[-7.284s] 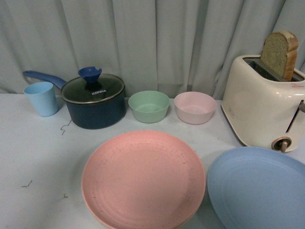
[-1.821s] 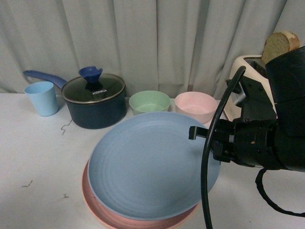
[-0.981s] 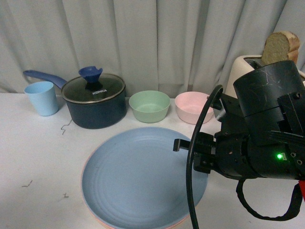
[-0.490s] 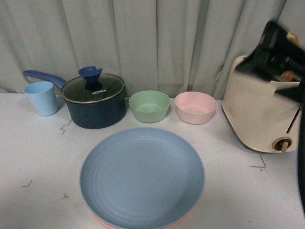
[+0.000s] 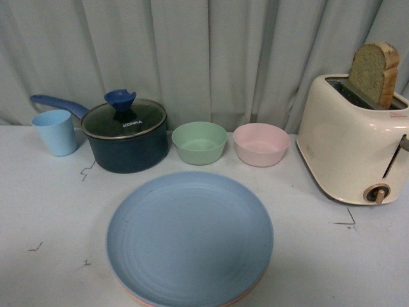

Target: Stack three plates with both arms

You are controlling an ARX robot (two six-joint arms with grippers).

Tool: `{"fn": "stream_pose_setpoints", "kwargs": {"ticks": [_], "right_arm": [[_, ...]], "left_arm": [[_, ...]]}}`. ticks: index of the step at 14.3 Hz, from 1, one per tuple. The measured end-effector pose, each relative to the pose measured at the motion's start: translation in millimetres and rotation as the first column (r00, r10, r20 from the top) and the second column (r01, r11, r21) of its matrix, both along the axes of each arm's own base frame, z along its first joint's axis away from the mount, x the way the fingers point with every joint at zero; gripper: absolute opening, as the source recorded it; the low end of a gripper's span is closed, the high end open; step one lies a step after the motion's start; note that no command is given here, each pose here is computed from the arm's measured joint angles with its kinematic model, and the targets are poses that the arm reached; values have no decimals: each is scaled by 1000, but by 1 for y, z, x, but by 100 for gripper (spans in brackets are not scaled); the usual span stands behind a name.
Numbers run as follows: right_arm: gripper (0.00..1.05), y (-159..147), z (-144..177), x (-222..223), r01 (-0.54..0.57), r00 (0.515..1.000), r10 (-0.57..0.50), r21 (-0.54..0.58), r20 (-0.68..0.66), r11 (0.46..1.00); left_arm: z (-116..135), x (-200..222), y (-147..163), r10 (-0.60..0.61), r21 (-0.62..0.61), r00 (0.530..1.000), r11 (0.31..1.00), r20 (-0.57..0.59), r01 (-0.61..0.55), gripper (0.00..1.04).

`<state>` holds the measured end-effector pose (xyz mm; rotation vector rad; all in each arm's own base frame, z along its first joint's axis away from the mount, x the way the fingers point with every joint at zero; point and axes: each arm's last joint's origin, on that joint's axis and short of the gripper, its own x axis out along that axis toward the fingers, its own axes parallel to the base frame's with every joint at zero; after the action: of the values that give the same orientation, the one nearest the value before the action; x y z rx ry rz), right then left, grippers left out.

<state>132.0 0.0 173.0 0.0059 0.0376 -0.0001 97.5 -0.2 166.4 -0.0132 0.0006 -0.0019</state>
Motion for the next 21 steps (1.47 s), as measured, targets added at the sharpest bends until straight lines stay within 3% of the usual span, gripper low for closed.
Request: {"fn": "stream_pose_setpoints", "kwargs": {"ticks": [14, 20, 21], "right_arm": [[2, 0, -6, -35, 0, 999, 0, -2, 42, 1000], [76, 0, -6, -35, 0, 999, 0, -2, 42, 1000], [100, 0, -6, -35, 0, 999, 0, -1, 42, 1000]], "left_arm": [[0, 0, 0, 0, 0, 1000, 1000, 0, 0, 98], [0, 0, 0, 0, 0, 1000, 1000, 0, 0, 98], [0, 0, 0, 0, 0, 1000, 1000, 0, 0, 98]]}}
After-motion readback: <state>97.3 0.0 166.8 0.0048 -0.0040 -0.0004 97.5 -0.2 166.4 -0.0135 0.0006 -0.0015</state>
